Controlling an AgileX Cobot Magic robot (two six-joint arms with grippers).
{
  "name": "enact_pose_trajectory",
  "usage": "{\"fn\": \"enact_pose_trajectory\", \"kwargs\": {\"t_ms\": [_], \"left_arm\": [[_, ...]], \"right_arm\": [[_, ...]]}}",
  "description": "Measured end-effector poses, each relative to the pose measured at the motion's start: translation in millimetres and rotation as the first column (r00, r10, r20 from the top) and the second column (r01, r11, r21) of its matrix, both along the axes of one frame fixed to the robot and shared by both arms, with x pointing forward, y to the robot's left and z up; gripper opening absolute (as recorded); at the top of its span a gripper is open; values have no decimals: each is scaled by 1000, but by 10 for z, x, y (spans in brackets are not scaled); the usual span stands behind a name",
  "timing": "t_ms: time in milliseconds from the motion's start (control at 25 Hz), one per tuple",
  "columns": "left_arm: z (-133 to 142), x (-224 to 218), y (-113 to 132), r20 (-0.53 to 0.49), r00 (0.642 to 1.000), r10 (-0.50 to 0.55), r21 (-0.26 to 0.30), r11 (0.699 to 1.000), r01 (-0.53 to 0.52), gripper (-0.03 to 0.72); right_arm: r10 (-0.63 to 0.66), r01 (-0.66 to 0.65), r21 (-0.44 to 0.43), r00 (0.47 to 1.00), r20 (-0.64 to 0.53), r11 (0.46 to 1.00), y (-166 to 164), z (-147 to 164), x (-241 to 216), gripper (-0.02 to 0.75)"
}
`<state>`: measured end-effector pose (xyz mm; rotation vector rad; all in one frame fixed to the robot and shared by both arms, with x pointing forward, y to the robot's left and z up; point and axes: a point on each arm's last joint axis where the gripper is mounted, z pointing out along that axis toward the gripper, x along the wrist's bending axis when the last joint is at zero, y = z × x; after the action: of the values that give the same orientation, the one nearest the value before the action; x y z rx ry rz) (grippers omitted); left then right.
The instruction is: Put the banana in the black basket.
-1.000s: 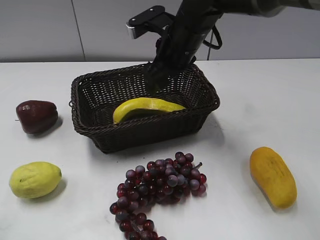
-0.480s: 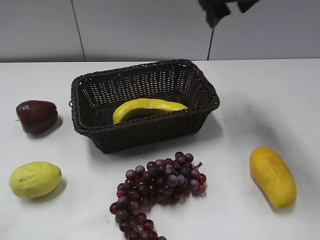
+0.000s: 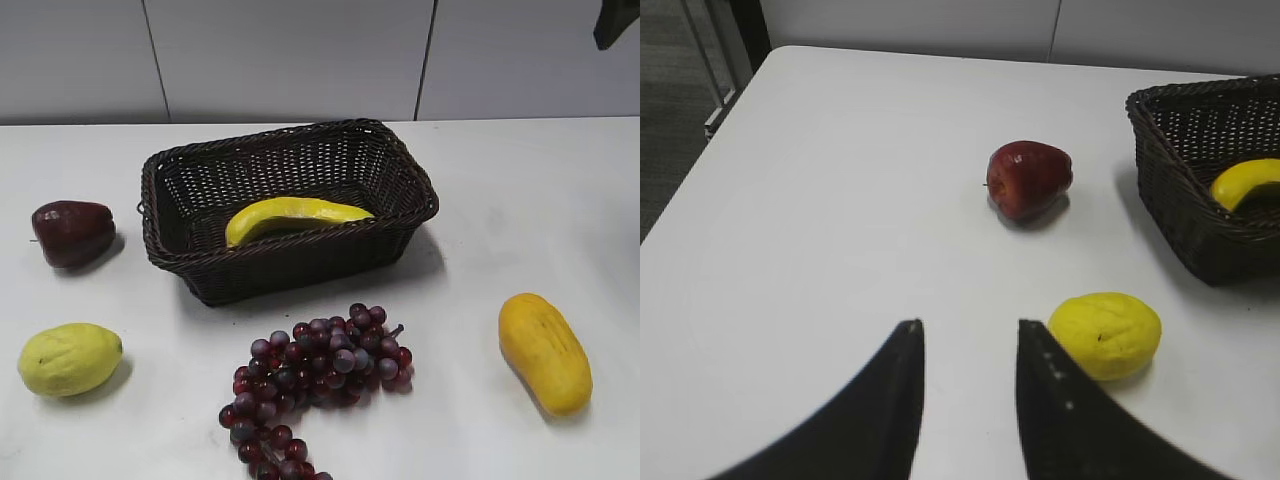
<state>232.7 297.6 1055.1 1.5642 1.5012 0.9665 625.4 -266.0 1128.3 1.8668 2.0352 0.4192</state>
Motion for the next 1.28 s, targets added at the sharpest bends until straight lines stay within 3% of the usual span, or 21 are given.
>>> {"fn": "enact_pose_trajectory", "kwargs": {"t_ms": [280, 520, 680, 960, 1280], "left_arm": [[0, 0, 0, 0, 1000, 1, -1, 1000, -1, 235], [0, 0, 0, 0, 1000, 0, 0, 1000, 0, 235], [0, 0, 0, 0, 1000, 0, -1, 1000, 0, 235], [0, 0, 0, 0, 1000, 0, -1, 1000, 0, 235], [0, 0, 0, 0, 1000, 1, -1, 1000, -1, 235]], "right_arm": [[-23, 30, 55, 993, -119, 998, 0, -211, -445, 591], [-27, 44, 73, 974, -225, 996, -41, -488, -1172, 591], [-35, 48, 87, 988, -149, 995, -92, -576, -1694, 590], [-38, 29, 108, 996, 81, 994, -192, -662, -2602, 590], [-44, 5, 116, 939, 341, 993, -285, -690, -3357, 590]]}}
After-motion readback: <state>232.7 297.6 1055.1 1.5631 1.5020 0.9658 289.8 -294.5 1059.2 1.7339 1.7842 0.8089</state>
